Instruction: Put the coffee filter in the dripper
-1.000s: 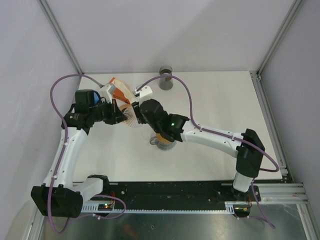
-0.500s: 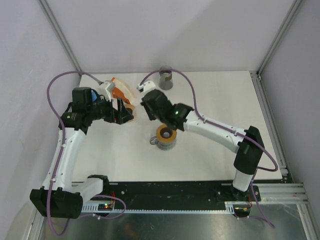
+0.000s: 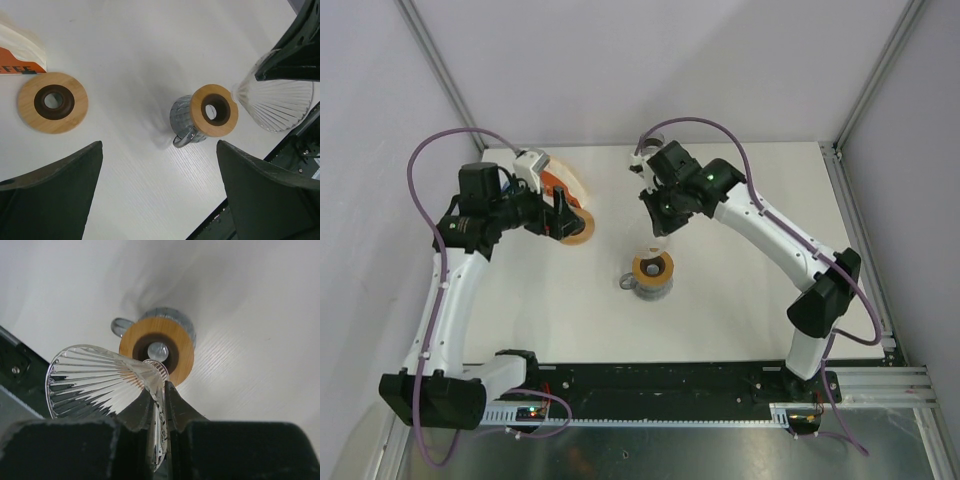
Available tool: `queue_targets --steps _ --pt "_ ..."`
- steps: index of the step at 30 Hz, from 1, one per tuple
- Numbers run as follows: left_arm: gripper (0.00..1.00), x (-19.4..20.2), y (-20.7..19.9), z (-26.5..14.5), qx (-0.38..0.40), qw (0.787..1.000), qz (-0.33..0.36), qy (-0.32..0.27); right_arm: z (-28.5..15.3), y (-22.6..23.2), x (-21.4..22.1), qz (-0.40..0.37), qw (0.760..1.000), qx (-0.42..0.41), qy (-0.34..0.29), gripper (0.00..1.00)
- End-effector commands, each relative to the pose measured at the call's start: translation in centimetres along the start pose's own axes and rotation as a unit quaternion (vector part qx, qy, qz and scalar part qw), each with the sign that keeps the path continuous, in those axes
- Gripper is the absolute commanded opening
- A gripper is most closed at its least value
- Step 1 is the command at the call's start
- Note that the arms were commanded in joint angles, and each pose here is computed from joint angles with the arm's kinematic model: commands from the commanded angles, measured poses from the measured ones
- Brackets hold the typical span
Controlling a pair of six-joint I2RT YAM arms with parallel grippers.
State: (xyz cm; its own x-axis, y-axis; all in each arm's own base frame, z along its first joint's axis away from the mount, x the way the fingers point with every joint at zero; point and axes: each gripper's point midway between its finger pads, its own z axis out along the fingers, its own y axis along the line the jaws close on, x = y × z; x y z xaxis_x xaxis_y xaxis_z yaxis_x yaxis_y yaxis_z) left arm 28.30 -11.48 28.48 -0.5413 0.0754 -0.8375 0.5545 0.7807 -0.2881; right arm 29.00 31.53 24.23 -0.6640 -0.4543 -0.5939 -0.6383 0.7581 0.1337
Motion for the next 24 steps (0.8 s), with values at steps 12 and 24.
queue_targets --steps 12,24 --pt "1.00 0.7 0.0 0.9 0.026 1.000 -0.003 0.013 3.6 -0.1 3.2 0.016 0.996 -0.078 0.049 0.00" --pt "1.00 1.5 -1.1 1.6 0.057 0.998 -0.022 0.027 4.8 -0.7 2.7 0.029 0.995 -0.093 0.016 0.00"
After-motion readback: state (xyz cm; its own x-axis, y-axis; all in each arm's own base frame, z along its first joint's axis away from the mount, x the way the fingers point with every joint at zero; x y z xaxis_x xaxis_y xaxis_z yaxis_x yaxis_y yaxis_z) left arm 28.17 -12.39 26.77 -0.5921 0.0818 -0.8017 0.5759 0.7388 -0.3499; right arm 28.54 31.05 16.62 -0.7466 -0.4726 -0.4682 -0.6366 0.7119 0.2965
